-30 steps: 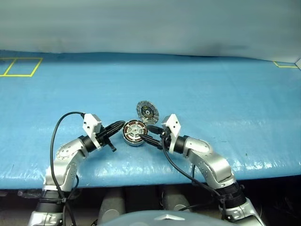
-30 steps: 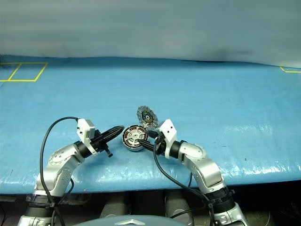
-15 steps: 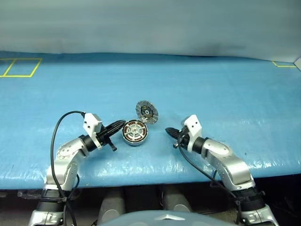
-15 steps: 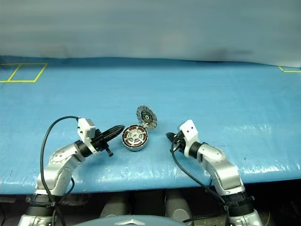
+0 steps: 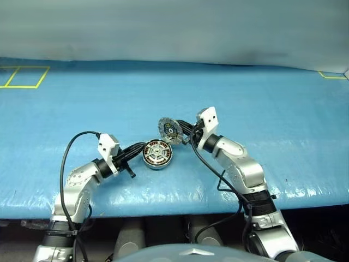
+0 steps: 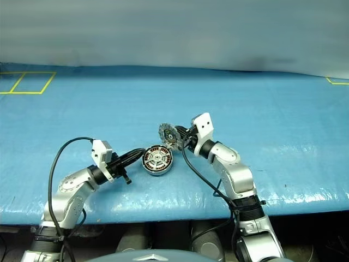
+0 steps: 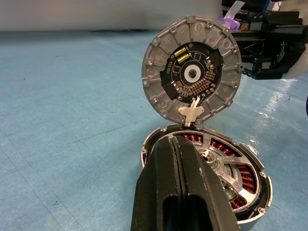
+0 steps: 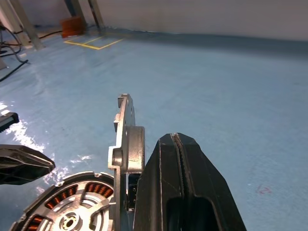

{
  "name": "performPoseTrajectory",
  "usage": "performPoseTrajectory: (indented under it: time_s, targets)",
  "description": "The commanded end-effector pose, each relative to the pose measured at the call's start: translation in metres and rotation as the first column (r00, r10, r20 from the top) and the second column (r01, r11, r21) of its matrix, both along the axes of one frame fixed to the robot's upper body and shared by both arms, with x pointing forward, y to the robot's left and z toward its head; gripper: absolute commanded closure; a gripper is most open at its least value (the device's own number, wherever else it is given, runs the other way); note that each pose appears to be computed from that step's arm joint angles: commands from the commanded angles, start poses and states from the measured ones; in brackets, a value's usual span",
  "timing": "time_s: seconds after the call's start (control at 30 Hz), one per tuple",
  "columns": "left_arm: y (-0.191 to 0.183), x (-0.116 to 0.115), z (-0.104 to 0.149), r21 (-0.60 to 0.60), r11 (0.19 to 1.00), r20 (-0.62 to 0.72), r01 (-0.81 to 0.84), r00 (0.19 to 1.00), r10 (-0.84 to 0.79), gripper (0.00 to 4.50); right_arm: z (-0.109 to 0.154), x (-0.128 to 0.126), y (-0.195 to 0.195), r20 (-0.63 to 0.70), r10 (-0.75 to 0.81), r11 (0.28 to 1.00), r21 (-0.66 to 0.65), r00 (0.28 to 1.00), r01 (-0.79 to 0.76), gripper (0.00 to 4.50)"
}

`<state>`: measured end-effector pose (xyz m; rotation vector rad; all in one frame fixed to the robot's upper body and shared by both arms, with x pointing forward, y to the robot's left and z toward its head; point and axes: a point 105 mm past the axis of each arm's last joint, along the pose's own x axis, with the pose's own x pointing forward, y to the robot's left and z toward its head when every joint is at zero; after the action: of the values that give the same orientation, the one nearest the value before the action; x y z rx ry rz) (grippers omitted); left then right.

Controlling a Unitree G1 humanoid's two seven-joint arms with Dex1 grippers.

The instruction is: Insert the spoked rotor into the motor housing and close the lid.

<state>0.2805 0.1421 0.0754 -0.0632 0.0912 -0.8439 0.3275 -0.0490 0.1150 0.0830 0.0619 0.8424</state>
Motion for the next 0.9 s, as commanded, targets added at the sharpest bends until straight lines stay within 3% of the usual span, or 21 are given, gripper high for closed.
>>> performPoseTrajectory:
  time_s: [0.03, 0.23, 0.47, 0.73, 0.9]
  targets:
    - [-0.003, -0.003, 0.034, -0.074, 0.997, 0.114, 0.033, 0.993, -0.024, 4.50, 0.013, -0.019, 0.017, 0.032, 0.092, 0.995, 0.039, 0.995, -0.093, 4.47]
    - [-0.003, -0.005, 0.059, -0.164, 0.984, 0.184, 0.067, 0.982, -0.036, 4.50, -0.007, -0.044, 0.038, -0.045, 0.185, 0.983, 0.019, 0.982, -0.185, 4.47]
    - [-0.006, -0.007, 0.058, -0.177, 0.979, 0.165, 0.100, 0.984, -0.071, 4.50, -0.038, -0.048, 0.046, -0.142, 0.183, 0.982, -0.010, 0.973, -0.187, 4.47]
    - [-0.005, -0.005, 0.039, -0.102, 0.992, 0.099, 0.080, 0.993, -0.070, 4.50, -0.065, -0.055, 0.045, -0.202, 0.190, 0.974, -0.081, 0.961, -0.210, 4.47]
    - [-0.003, -0.007, 0.017, 0.001, 0.997, 0.035, 0.071, 0.997, -0.071, 4.50, -0.050, -0.050, 0.042, -0.137, 0.184, 0.981, -0.041, 0.973, -0.191, 4.47]
